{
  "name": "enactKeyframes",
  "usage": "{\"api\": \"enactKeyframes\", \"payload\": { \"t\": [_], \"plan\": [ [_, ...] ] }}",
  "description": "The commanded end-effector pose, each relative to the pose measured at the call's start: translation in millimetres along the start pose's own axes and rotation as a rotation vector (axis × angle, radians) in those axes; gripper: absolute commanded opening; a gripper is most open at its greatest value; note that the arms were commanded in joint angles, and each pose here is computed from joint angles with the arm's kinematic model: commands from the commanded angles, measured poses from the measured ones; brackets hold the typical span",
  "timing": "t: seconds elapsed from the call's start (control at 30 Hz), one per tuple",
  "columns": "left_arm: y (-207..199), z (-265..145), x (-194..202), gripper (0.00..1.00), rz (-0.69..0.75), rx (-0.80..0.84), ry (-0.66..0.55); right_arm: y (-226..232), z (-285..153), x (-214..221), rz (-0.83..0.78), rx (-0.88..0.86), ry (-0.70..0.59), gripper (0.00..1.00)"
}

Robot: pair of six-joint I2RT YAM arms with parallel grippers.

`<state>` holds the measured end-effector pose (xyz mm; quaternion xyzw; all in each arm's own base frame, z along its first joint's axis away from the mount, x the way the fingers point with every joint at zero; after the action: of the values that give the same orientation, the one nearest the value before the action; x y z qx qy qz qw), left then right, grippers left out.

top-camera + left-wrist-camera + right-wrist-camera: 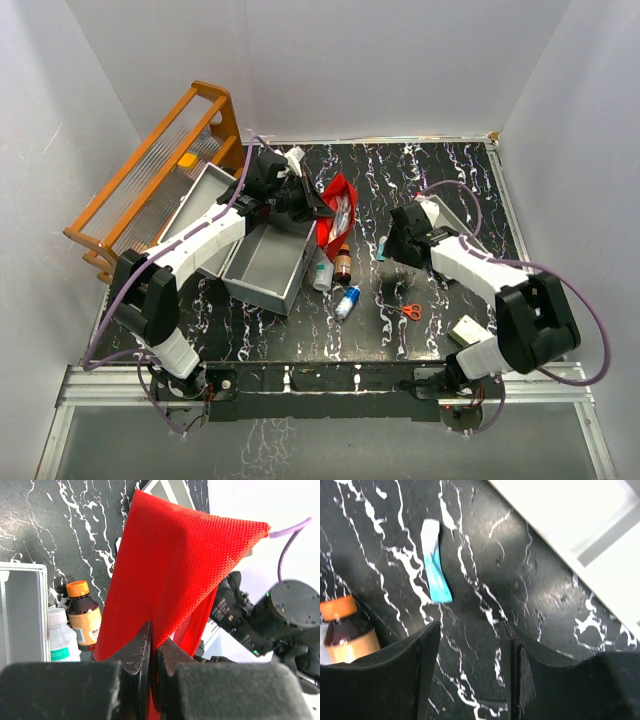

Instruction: Organize the medicine kit

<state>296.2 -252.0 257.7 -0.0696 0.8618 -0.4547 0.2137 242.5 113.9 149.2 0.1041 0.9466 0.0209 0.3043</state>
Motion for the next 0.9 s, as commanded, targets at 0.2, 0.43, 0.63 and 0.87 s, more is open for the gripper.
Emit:
{"api": "enactKeyframes", "payload": {
  "t": [0.2,0.43,0.63,0.87],
  "plan": [
    [-20.0,-23.9,1.9,0.00,0.037,0.094,-0.016,28.3,38.1,-55.6,-0.081,-0.068,-0.118,0.39],
    [-21.1,-21.8,0.6,0.00,0.031,0.109,-0.014,36.0,63.3,-59.1,-0.108,-0.035,-0.056,0.29],
    [-19.3,-21.6,1.6,0.00,0.029,0.107,-0.013,33.7,76.2,-51.4,-0.127,0.009,-0.006,0.21],
    [-17.9,-19.6,2.1,0.00,0.028,0.104,-0.008,31.2,83.0,-40.5,-0.136,0.003,0.041,0.22]
  ]
}}
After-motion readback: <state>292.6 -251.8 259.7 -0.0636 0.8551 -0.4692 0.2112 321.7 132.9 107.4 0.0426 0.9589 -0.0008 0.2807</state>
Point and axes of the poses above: each gripper's point midway between its finger pads, its own z axis out along the fingers, its own y axis along the line the jaws close on, x = y × z, the point moved 10 cm from there along -z, back along the fingers, and after that the axes turned 8 degrees about -z, right-handed, at the moved point
